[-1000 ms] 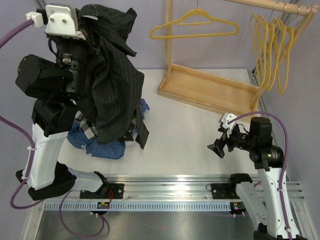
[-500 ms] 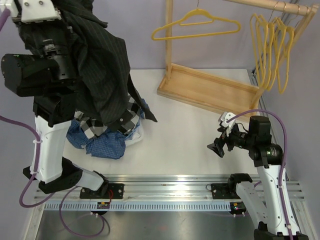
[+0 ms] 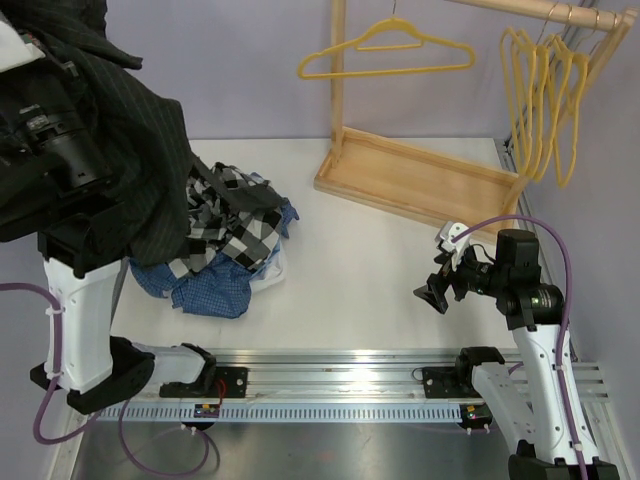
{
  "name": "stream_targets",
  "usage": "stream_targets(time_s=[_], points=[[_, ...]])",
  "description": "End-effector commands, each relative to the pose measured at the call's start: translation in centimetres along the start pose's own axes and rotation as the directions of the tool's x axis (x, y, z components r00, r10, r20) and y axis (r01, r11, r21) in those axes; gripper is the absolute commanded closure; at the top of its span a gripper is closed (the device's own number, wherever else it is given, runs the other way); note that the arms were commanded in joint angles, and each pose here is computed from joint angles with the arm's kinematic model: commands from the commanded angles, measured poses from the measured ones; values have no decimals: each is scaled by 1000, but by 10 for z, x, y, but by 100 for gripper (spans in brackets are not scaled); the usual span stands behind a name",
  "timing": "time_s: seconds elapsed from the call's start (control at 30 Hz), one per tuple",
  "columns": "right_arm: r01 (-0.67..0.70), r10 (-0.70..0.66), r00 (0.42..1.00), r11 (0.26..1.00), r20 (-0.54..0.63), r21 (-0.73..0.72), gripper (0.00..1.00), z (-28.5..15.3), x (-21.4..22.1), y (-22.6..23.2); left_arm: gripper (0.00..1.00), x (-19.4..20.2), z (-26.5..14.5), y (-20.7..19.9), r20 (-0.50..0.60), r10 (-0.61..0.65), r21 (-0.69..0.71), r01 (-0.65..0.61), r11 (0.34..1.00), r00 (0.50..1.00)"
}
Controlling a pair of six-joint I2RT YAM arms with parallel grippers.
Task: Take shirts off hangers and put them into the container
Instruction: Place the shirt into the basket
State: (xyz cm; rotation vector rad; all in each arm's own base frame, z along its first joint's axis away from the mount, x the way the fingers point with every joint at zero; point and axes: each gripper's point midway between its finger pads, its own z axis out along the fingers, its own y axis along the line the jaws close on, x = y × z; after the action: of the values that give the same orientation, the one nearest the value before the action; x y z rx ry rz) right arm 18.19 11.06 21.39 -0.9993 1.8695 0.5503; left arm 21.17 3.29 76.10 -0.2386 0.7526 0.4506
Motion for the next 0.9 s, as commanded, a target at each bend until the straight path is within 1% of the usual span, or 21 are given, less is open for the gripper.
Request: stream_targets(time_s=[0.0,0.03,0.07,0.1,0.17,0.2,0.23,0.27,0.3,0.37,0.4,0.43,0.47,0.53,0.57,0.6,0.67,0.7,0.8,0.83,0.87], points=[[9,-9,1000,1000,18,8,1,0,-4,-2,100,66,4,-37,-121,8,38,-3,999,993],[10,-10,1000,1000,20,10,1,-1,-4,-2,100,99,0,-51,-194,47,83,-31,996,980],[12,-12,1000,1000,20,11,1,-1,-4,-2,100,114,-1,-57,-218,42,105,-19,994,975],[13,-13,1000,1000,22,10,1,-1,-4,-1,100,136,-1,-56,-265,4,87,19,996,964],[16,-16,1000,1000,24,17,1,-2,-5,-2,100,187,-12,-68,-370,31,159,30,987,928],[15,-15,1000,1000,23,16,1,-2,-5,-2,100,202,-17,-75,-414,-35,155,108,982,910],[16,-16,1000,1000,24,17,1,-2,-5,-2,100,220,-26,-81,-465,-35,177,132,975,884],[14,-14,1000,1000,22,17,1,-2,-4,-2,100,242,-38,-94,-511,-26,235,168,957,859],[15,-16,1000,1000,22,15,1,-2,-4,-2,100,255,-48,-103,-552,-50,241,217,946,833],[18,-18,1000,1000,22,19,0,-2,-4,-2,100,267,-70,-115,-599,-49,293,276,915,799],[19,-19,1000,1000,22,21,1,-2,-4,-2,100,295,-95,-124,-670,-43,291,316,903,741],[19,-20,1000,1000,23,23,1,-2,-4,-3,100,300,-107,-126,-693,-45,297,342,892,719],[21,-22,1000,999,22,25,1,-2,-5,-3,100,312,-132,-130,-741,-45,300,391,870,670],[23,-24,999,999,24,26,1,-2,-5,-3,100,325,-166,-128,-803,-21,292,423,858,596],[24,-25,999,999,24,28,1,-3,-5,-3,100,321,-179,-122,-816,-31,279,440,854,577],[24,-25,999,999,25,27,1,-3,-5,-3,100,345,-209,-119,-866,-9,249,446,860,500],[24,-25,999,999,25,25,1,-3,-5,-3,99,348,-233,-111,-896,-39,194,469,862,442],[25,-25,999,999,25,24,1,-3,-5,-2,98,367,-261,-107,-931,-7,174,460,871,366],[25,-26,999,999,25,22,1,-3,-5,-2,91,383,-299,-101,-969,-37,85,473,877,242],[23,-24,999,999,25,23,0,-3,-5,-2,87,397,-320,-99,-983,-29,62,474,879,183],[26,-27,999,999,26,22,1,-3,-5,-2,84,400,-331,-102,-990,-48,25,491,871,135]])
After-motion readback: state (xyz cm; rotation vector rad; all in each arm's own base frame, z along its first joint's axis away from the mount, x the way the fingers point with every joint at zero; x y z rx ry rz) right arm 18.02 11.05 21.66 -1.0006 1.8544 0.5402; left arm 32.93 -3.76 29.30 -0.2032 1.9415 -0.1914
